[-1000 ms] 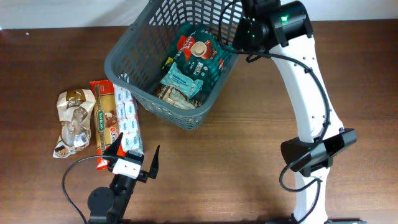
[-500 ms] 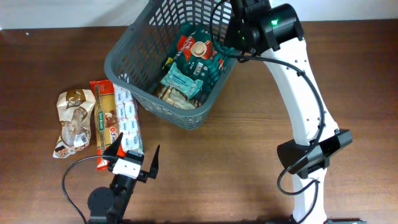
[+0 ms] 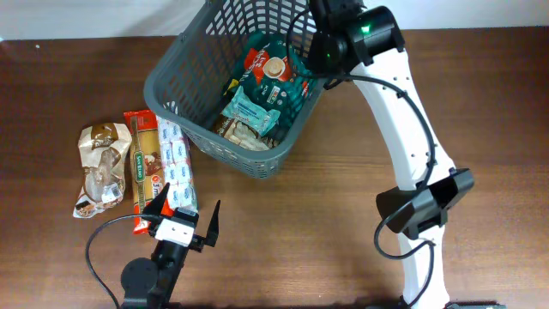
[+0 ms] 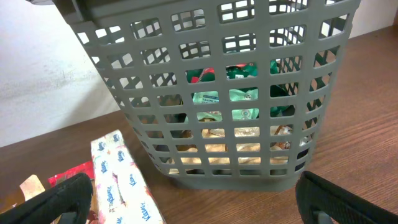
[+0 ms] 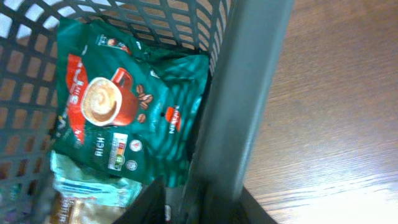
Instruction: Pack container
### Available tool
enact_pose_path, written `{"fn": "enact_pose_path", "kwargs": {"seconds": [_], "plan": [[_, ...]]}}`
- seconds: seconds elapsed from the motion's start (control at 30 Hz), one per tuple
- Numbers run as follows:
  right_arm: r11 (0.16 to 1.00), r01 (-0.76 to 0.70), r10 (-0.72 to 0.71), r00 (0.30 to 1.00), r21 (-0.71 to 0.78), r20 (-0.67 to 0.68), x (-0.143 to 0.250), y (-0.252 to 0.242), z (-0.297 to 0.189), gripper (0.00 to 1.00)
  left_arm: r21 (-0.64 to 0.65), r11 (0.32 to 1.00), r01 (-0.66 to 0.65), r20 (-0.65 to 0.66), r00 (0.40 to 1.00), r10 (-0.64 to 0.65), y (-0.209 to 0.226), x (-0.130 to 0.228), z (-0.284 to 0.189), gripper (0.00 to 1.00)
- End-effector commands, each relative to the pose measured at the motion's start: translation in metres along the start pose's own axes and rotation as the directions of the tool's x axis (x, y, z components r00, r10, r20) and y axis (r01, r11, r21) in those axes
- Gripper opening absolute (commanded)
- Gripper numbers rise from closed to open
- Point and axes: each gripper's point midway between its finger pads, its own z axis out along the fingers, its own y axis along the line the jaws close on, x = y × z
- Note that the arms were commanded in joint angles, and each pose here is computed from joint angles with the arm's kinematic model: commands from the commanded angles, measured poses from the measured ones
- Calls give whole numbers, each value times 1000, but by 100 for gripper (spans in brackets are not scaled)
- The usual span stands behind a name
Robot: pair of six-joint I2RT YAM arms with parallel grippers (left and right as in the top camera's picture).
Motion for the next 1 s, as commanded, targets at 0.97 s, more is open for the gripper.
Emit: {"fn": "enact_pose_path", "kwargs": {"seconds": [0.97], "plan": [[998, -55, 56, 997, -13, 62, -13, -2, -18, 4, -2, 1000, 7, -11, 1000, -7, 0, 5, 1, 99]]}}
